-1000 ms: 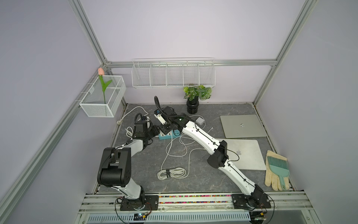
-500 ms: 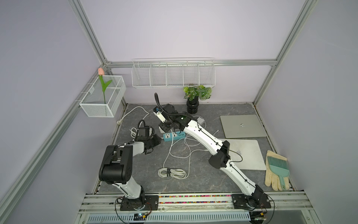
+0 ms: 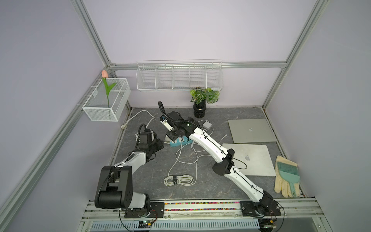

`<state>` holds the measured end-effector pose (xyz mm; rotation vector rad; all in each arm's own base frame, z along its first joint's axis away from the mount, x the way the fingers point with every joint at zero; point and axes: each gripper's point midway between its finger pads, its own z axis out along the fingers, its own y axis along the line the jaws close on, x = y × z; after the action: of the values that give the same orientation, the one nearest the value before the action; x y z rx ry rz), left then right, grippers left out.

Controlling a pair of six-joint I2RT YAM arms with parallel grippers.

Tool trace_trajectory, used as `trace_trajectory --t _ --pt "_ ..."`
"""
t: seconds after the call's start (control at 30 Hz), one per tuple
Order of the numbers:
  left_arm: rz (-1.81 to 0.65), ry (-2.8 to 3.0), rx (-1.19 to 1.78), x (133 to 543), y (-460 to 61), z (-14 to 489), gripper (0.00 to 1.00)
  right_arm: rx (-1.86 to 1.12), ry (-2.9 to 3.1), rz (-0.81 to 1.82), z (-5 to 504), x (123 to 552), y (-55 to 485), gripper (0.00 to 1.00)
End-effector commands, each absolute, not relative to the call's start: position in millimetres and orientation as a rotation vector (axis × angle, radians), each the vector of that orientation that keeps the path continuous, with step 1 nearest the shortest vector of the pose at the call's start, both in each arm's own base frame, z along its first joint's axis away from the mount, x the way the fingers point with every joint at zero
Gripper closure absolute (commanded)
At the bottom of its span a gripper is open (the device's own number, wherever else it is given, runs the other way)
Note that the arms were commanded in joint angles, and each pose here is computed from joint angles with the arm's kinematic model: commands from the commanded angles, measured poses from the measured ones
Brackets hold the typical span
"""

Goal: Unplug the laptop charger
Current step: Remove the charging cable from the plug.

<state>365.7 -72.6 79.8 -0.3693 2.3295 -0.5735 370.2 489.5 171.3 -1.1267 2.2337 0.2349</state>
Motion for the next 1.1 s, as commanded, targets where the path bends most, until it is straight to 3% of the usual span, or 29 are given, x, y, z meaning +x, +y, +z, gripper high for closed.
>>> trace_trajectory --t 0.0,0.33,0.8,1.07 --pt "-0.547 2.282 -0.323 364 -68 91 0.62 -1.149 2.191 0.263 209 359 479 0.93" --pt "-0.614 2.096 -0.276 364 -73 148 0.54 -1.223 2.163 0.195 224 357 460 0.93" --pt "-0.593 2.153 -0.301 371 -71 131 0.51 -1.220 2.119 0.124 237 370 446 0.93" --pt "-0.585 2.163 -0.299 374 -71 124 0.51 -1.323 2.106 0.151 216 372 453 0.93"
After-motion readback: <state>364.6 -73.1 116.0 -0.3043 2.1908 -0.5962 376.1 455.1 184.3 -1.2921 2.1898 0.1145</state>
